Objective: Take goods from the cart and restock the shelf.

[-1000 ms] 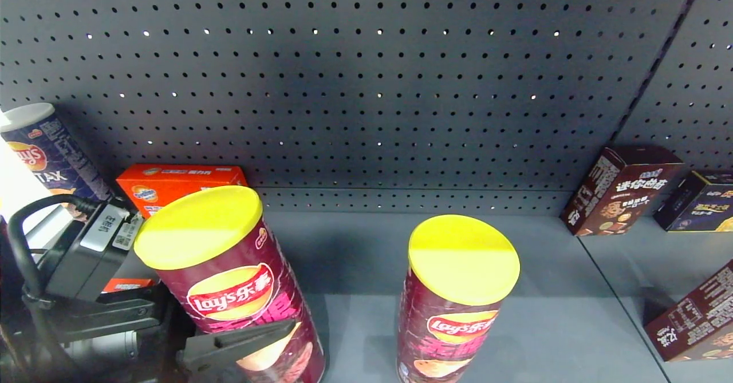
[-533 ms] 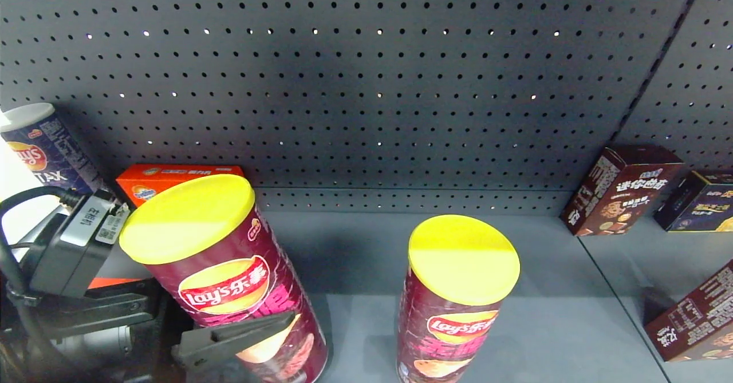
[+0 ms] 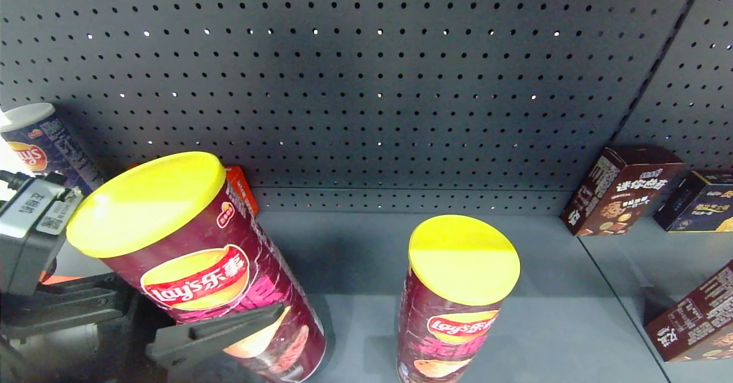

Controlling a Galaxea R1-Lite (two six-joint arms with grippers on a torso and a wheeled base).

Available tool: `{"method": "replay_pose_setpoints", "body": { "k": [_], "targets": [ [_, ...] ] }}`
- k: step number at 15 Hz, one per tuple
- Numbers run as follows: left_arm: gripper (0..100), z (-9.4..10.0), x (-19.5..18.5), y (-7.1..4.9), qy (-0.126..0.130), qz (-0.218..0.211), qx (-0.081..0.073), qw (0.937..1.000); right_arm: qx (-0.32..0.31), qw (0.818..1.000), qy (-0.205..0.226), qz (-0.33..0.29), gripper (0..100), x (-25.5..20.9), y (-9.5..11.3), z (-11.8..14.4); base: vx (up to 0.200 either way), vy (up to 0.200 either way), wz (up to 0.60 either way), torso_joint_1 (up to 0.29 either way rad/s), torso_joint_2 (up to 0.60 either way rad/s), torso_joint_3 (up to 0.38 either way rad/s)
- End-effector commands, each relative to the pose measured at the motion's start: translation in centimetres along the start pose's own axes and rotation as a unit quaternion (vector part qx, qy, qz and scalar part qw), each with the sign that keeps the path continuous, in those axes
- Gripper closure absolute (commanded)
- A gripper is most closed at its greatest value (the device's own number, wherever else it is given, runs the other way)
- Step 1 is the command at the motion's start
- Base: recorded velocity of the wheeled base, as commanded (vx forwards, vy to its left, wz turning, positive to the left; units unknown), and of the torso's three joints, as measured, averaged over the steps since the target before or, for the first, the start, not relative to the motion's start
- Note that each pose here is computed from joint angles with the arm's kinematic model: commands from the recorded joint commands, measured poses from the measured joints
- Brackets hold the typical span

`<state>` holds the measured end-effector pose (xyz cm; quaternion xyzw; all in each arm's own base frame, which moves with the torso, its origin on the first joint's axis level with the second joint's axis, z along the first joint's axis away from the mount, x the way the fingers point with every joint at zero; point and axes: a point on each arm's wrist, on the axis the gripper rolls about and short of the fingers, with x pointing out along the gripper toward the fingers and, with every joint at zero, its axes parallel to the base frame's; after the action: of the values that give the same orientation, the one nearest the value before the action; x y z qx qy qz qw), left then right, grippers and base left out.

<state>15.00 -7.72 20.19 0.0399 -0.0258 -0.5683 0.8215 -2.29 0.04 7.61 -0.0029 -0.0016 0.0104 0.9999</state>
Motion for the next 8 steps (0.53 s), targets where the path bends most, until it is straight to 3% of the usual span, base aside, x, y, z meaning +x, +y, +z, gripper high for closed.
{"method": "replay_pose_setpoints", "body": {
  "k": [1,2,4,6,8],
  "targets": [
    [100,0.6,-0.1,-0.5,-0.01,-0.008,0.008,0.9999,0.0,1.0,-0.001,0.0,0,0.0,0.0,0.0,0.0,0.0,0.0,0.0,0.0,0.0],
    [100,1.0,0.1,-0.4,-0.015,-0.011,0.013,0.9997,0.0,1.0,-0.001,0.0,0,0.0,0.0,0.0,0.0,0.0,0.0,0.0,0.0,0.0],
    [100,1.1,0.4,-0.6,-0.002,-0.022,-0.002,0.9998,0.0,1.0,-0.001,0.0,0,0.0,0.0,0.0,0.0,0.0,0.0,0.0,0.0,0.0],
    [100,1.8,0.3,-0.6,-0.008,-0.019,0.005,0.9998,0.0,1.0,-0.001,0.001,0,0.0,0.0,0.0,0.0,0.0,0.0,0.0,0.0,0.0],
    [100,2.7,0.7,-0.4,0.0,-0.026,-0.005,0.9996,0.0,1.0,0.0,0.001,0,0.0,0.0,0.0,0.0,0.0,0.0,0.0,0.0,0.0]
  ]
}}
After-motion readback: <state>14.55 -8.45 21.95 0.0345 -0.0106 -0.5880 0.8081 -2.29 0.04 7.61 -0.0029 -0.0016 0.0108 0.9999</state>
